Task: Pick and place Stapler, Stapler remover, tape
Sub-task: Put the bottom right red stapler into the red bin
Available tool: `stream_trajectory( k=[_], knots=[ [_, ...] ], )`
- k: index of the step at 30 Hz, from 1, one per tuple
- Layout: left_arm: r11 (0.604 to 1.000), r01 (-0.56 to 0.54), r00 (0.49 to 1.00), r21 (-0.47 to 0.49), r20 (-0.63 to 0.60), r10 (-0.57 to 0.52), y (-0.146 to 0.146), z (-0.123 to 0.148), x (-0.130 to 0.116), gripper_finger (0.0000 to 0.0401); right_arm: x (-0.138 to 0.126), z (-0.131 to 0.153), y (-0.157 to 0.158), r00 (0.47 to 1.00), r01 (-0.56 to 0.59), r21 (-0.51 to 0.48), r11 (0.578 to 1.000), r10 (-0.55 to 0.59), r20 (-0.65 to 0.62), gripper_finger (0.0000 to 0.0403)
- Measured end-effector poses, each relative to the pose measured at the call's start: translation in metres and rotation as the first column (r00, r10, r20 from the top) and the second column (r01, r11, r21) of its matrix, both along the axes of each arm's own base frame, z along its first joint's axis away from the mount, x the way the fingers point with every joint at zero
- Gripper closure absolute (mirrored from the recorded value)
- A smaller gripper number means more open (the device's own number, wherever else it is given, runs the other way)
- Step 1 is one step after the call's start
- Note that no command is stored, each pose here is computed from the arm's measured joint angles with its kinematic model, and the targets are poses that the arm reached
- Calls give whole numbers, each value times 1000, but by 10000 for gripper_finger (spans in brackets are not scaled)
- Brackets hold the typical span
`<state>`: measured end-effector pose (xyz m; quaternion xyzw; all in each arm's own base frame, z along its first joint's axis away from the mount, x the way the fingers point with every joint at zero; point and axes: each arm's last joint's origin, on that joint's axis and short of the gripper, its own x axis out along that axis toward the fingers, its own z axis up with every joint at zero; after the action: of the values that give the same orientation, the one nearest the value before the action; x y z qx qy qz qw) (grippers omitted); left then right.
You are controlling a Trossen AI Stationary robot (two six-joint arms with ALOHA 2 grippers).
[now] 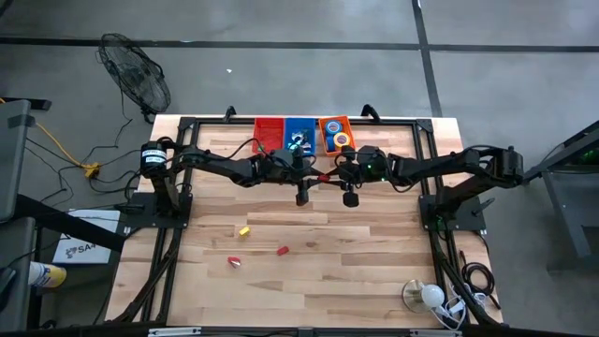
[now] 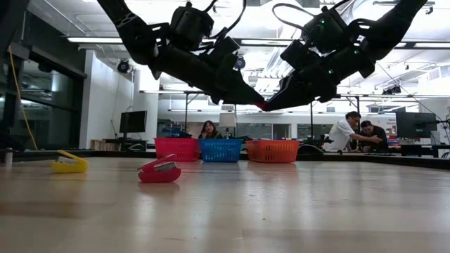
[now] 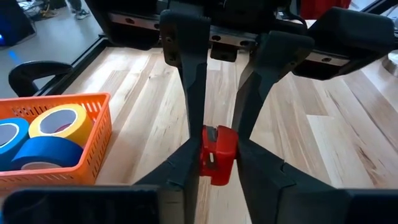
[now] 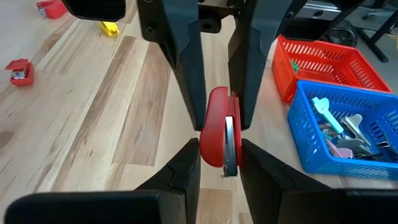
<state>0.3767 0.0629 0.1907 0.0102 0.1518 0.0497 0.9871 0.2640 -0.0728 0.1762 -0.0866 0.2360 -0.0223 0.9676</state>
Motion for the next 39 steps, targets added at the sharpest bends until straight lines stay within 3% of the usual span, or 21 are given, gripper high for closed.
stream_trajectory(
  k=[6, 18, 30, 39],
  knots=[
    [1000, 30, 1000, -6, -3, -30, -1, 0, 0, 350, 0, -1, 1, 1000, -11, 7, 1000, 11, -5, 313],
    [1000, 27, 1000, -11, -10, -27, -1, -1, 0, 343, 0, -1, 0, 1000, 3, 27, 1000, -3, -4, 309],
    [1000, -2, 999, -13, -42, 2, 0, -4, -1, 346, -1, -1, 0, 999, 48, 77, 996, -48, -6, 216],
    [979, -196, 974, 64, -101, 201, 5, -9, -4, 347, -5, 1, -1, 993, 111, 70, 991, -108, -40, 169]
  ],
)
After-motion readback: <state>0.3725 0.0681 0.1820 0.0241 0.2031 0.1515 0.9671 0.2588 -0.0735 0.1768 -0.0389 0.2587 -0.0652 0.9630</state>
